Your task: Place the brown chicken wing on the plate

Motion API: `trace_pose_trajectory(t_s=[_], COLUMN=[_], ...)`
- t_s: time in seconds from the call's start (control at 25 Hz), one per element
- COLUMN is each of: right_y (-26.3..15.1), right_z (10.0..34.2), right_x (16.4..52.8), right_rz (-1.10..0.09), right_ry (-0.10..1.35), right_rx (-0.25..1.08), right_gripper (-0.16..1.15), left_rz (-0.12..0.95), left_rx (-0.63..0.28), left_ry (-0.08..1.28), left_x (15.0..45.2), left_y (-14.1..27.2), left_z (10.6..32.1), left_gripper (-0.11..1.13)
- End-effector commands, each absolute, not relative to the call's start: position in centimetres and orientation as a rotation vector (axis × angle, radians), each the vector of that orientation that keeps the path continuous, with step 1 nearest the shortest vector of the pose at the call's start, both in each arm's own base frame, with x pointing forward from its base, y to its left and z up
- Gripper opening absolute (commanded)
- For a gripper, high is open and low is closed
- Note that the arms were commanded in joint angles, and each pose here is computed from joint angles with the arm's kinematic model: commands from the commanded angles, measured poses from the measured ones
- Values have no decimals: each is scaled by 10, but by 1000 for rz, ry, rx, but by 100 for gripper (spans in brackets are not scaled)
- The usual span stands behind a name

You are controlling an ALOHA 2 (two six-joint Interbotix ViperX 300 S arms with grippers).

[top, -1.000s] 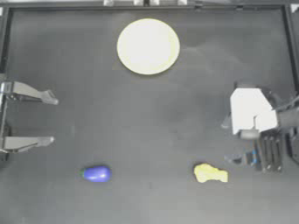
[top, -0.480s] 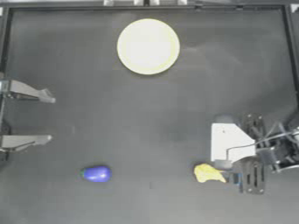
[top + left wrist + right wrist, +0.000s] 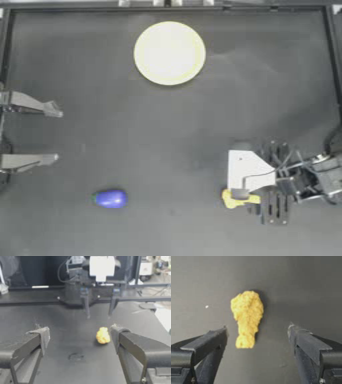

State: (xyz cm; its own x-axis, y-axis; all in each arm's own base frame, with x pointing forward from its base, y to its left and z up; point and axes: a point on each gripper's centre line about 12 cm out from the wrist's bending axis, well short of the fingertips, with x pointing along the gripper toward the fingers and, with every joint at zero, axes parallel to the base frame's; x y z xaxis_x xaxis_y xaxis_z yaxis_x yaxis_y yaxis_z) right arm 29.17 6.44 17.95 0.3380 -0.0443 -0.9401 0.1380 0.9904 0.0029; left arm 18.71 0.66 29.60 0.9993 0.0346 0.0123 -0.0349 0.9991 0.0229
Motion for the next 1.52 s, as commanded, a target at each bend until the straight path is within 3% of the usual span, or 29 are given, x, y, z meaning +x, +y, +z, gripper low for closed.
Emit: trace_pose_trajectory(t_s=[0.04, 1.16, 1.4, 1.52], right_y=[65, 73, 74, 75], right_z=[174, 120, 112, 108], right_x=[296, 313, 313, 313], right_rz=[-118, -106, -111, -117], right_ry=[1222, 1239, 1271, 1297], right_rx=[72, 90, 77, 63], right_gripper=[100, 100, 93, 79], left_rz=[35, 35, 35, 35], left_rx=[20, 17, 19, 17], left_ry=[-32, -32, -36, -37], left_x=[188, 188, 188, 188], left_y=[7, 7, 7, 7], left_z=[304, 304, 306, 306], left_gripper=[102, 102, 102, 102])
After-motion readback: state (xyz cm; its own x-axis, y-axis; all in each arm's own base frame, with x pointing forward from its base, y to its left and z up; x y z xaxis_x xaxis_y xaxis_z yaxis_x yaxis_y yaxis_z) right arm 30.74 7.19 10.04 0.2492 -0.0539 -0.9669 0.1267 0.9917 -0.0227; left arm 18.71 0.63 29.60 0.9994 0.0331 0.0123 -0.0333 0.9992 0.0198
